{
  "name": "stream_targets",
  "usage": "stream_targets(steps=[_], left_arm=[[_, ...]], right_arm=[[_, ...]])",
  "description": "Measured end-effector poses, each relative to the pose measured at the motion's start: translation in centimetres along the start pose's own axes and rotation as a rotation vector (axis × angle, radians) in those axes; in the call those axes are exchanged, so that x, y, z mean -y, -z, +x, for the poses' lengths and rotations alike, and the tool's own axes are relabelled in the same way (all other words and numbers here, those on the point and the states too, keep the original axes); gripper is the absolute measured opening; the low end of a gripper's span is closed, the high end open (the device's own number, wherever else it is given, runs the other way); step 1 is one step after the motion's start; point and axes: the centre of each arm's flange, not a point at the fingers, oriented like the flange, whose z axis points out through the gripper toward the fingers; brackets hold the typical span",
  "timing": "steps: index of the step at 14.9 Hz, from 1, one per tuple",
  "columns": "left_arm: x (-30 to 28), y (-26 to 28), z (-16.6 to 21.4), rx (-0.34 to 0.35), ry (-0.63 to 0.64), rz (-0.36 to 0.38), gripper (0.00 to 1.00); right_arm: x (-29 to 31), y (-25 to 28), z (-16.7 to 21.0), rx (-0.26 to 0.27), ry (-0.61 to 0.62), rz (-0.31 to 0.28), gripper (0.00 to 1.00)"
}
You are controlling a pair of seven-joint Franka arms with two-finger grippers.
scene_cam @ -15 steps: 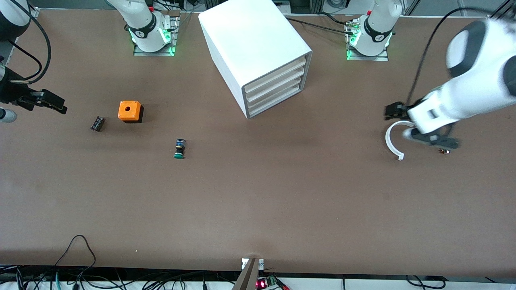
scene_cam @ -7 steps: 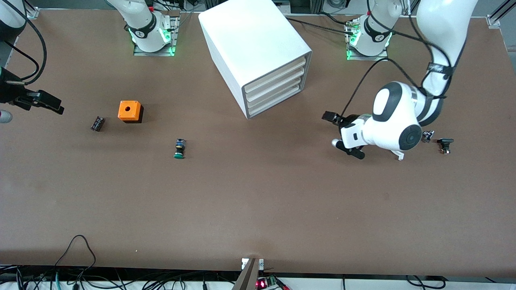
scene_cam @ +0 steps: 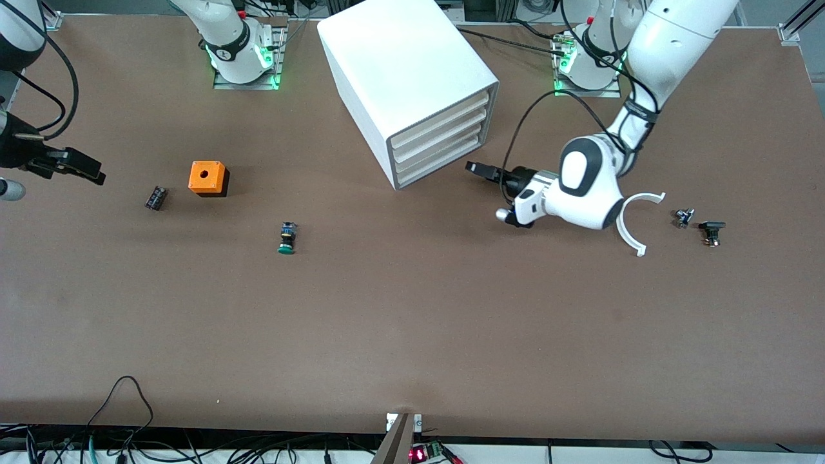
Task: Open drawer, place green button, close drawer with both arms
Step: 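Pull the drawer open with the left gripper while the right gripper reaches the button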
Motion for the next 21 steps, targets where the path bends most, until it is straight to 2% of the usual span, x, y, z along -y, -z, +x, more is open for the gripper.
stream_targets(steps=[3,7,11,15,19,21], left_arm=[[-1.4,-3.8,-0.7,-0.014,-0.037,0.035,0.99],[-2.2,-6.4,-1.6,-0.012,-0.037,0.033,0.98],[-1.0,-7.2,-2.1,0.001,-0.003,0.022,0.96],[-0.5,-8.6,-2.6,0.017,0.028,0.000,0.94],[-0.2,-9.4,-2.6,0.014,0.038,0.005,0.90],[0.2,-9.7,-2.6,0.004,0.049,0.006,0.70]], right_arm=[[2.5,-2.6,1.7,-0.003,0.041,0.002,1.00],[8.6,-6.4,3.3,-0.003,0.072,-0.001,1.00],[13.2,-9.5,3.4,0.031,0.116,-0.010,1.00],[19.1,-14.3,3.3,0.077,0.169,0.038,1.00],[22.9,-19.8,3.4,0.056,0.190,0.053,1.00],[23.8,-22.3,2.7,0.033,0.184,0.062,1.00]])
